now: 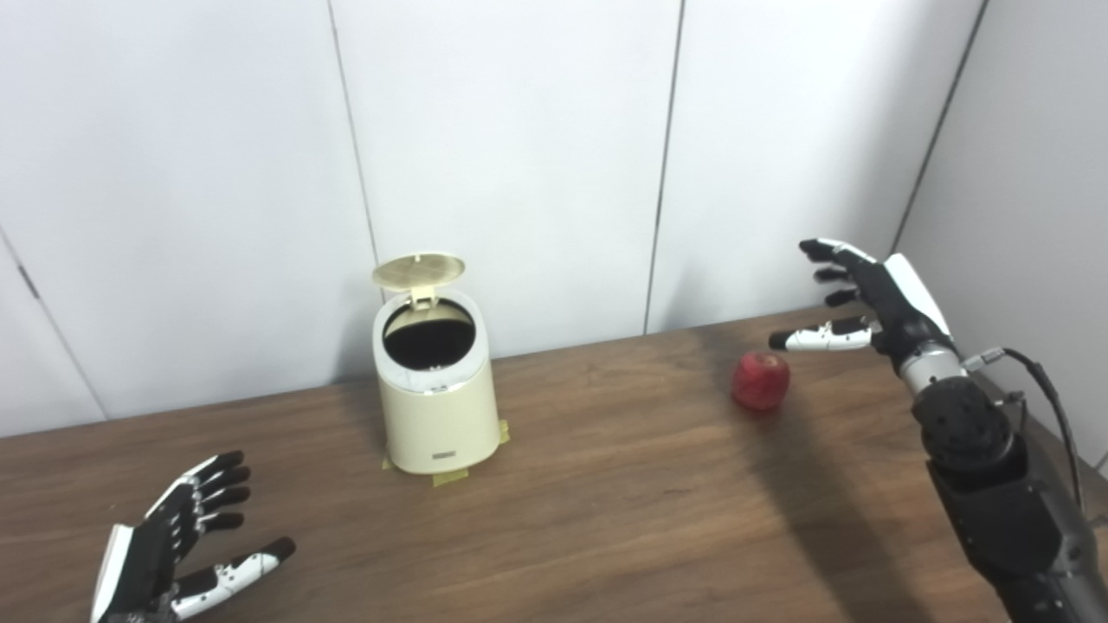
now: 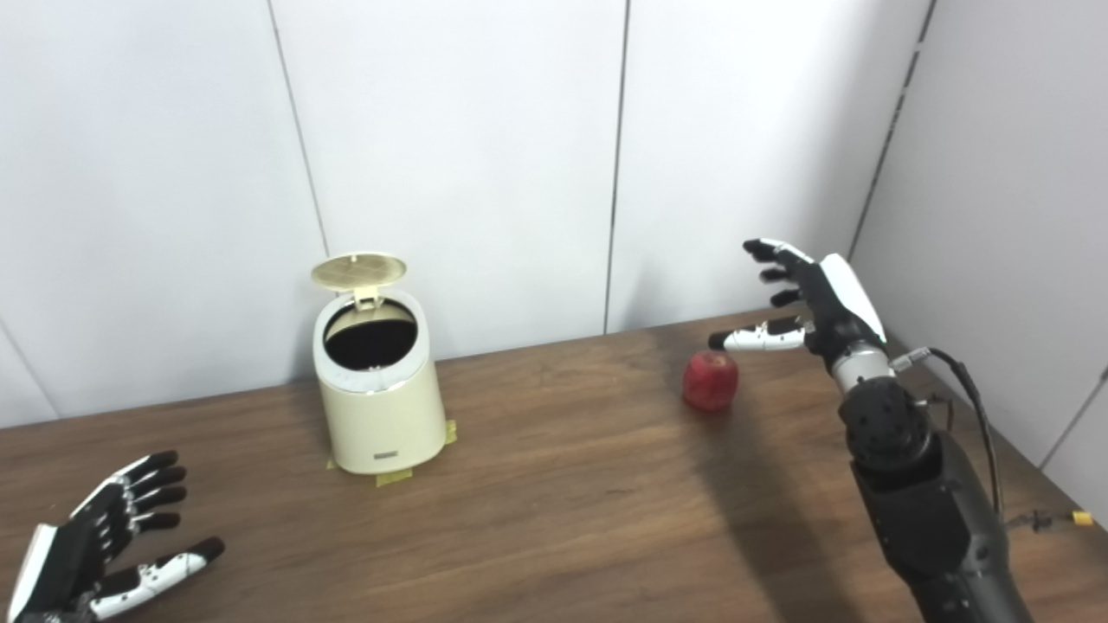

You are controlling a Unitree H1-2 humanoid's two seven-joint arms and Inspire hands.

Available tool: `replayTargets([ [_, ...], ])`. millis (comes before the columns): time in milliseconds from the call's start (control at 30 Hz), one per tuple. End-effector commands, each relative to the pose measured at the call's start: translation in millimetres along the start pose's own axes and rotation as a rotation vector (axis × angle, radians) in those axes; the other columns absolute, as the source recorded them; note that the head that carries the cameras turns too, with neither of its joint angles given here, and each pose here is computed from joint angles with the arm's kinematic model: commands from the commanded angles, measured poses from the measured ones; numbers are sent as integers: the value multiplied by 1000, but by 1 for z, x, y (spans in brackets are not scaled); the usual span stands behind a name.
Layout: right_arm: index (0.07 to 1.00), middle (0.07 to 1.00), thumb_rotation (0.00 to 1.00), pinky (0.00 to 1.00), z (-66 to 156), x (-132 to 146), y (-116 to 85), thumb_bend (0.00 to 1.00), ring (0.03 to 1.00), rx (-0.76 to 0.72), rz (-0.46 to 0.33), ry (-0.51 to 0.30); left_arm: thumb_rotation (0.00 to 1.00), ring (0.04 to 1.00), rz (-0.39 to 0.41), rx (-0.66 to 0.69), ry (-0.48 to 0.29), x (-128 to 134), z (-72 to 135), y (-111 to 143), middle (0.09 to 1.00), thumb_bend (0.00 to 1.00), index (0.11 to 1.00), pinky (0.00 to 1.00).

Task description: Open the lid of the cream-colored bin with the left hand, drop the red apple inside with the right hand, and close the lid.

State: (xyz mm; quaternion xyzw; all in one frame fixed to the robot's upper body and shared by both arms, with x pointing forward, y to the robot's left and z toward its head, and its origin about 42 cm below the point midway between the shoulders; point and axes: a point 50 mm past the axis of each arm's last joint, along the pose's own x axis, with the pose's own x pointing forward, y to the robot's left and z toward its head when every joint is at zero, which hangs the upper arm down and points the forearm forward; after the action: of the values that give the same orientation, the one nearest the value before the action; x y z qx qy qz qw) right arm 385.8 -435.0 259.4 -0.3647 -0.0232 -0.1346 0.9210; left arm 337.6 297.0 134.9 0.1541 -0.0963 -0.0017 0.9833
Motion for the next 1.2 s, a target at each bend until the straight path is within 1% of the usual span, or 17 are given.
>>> replayTargets([
  [0, 877, 875, 107, 718, 12, 12, -21, 773, 826, 11, -4, -25, 0, 747, 10, 21, -82, 13, 21, 7, 782, 779, 817, 667],
  [167, 883, 893, 119, 769, -3, 15, -18, 794, 865, 17, 61, 28, 0, 757, 4, 8, -77, 13, 22, 7, 789, 769, 822, 685],
  [267, 906, 928, 119, 847, -14, 18, -15, 789, 923, 57, 109, 55, 0, 753, 9, 12, -77, 13, 21, 8, 784, 789, 813, 673],
  [367, 911, 925, 191, 891, -20, 19, -8, 855, 939, 55, 141, 67, 0, 747, 9, 18, -74, 12, 24, 7, 779, 785, 809, 671],
  [433, 917, 927, 197, 906, -24, 20, -4, 859, 944, 51, 161, 74, 0, 747, 7, 21, -74, 12, 26, 7, 779, 783, 808, 671],
  [533, 918, 918, 185, 903, -27, 21, 4, 850, 940, 30, 176, 75, 0, 754, 0, 12, -78, 12, 26, 7, 782, 778, 810, 681],
  [667, 907, 892, 174, 903, -29, 23, 16, 844, 914, -31, 180, 84, 0, 748, -2, 11, -79, 11, 27, 6, 778, 787, 807, 662],
  [733, 902, 883, 162, 915, -31, 24, 22, 832, 911, -34, 178, 87, 0, 749, -5, 8, -76, 10, 29, 6, 779, 780, 809, 662],
  [867, 898, 869, 176, 933, -33, 27, 32, 842, 906, -21, 174, 98, 0, 752, -10, 11, -76, 10, 29, 5, 780, 778, 813, 680],
  [933, 900, 869, 141, 908, -32, 28, 37, 829, 893, 4, 176, 98, 0, 751, -11, 6, -80, 10, 29, 4, 780, 785, 811, 668],
  [1000, 898, 867, 129, 891, -31, 28, 41, 816, 886, 21, 178, 97, 0, 741, -11, 7, -83, 10, 30, 4, 772, 792, 802, 651],
  [1067, 898, 865, 117, 892, -31, 29, 45, 814, 885, 34, 180, 89, 0, 743, -13, 8, -87, 10, 30, 4, 773, 791, 801, 652],
  [1167, 884, 854, 107, 853, -32, 30, 51, 818, 864, 32, 177, 70, 0, 751, -18, 5, -88, 9, 31, 3, 779, 779, 805, 670],
])
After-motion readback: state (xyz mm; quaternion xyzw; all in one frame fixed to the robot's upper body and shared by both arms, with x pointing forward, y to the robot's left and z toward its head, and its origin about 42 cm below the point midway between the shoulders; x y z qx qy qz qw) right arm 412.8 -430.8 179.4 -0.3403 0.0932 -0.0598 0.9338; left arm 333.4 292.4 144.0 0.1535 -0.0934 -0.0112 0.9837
